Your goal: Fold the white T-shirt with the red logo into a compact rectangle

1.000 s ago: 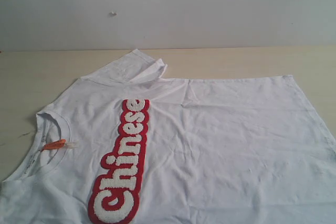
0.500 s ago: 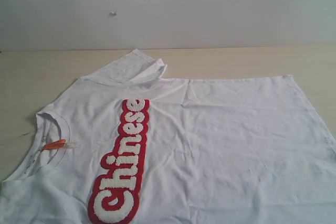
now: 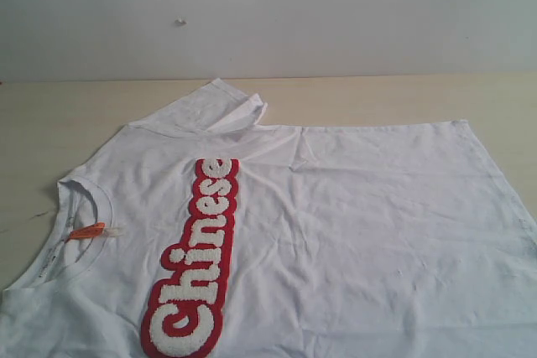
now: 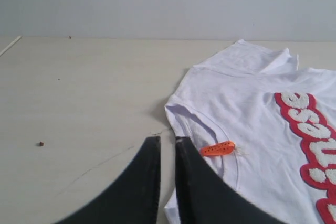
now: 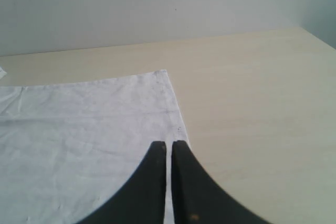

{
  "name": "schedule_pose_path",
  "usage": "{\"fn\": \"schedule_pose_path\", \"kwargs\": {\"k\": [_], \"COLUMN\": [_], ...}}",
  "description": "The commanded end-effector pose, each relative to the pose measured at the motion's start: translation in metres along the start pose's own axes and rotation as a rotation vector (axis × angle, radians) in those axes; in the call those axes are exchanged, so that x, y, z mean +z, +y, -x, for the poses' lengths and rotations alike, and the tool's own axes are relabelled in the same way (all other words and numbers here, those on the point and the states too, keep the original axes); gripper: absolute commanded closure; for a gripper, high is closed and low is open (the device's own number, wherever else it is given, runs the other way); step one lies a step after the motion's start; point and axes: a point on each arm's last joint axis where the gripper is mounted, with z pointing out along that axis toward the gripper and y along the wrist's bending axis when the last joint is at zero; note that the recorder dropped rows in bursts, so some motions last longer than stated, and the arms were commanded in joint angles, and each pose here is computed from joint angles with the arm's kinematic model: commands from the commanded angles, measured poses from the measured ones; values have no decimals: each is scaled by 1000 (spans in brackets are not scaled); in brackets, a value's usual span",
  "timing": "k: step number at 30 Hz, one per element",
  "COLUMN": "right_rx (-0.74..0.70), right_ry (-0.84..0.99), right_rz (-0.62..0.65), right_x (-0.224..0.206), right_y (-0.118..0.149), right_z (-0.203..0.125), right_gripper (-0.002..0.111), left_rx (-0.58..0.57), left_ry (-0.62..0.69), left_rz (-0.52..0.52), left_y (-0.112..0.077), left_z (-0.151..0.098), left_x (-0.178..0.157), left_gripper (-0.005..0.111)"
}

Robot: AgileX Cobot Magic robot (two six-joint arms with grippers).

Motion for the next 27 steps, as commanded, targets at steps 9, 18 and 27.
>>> {"fn": "schedule_pose_path", "kwargs": {"k": [9,18,27], "right_rx": [-3,-2,-2], "right_ry": [-20,-43,-399], "right_rz": [2,2,13], "right_x": [0,0,-7], "right_y": [0,0,1], "right_z": [0,2,34], "right_gripper": [103,103,103], "left_rx": [-6,-6,-6], "left_ry": [-124,-358,-480], "left_rz": [-2,-10,-15], "left_y": [0,-1,-1], "left_z": [10,31,41], "left_x": [-1,-6,-10], "left_gripper": [94,94,94]}}
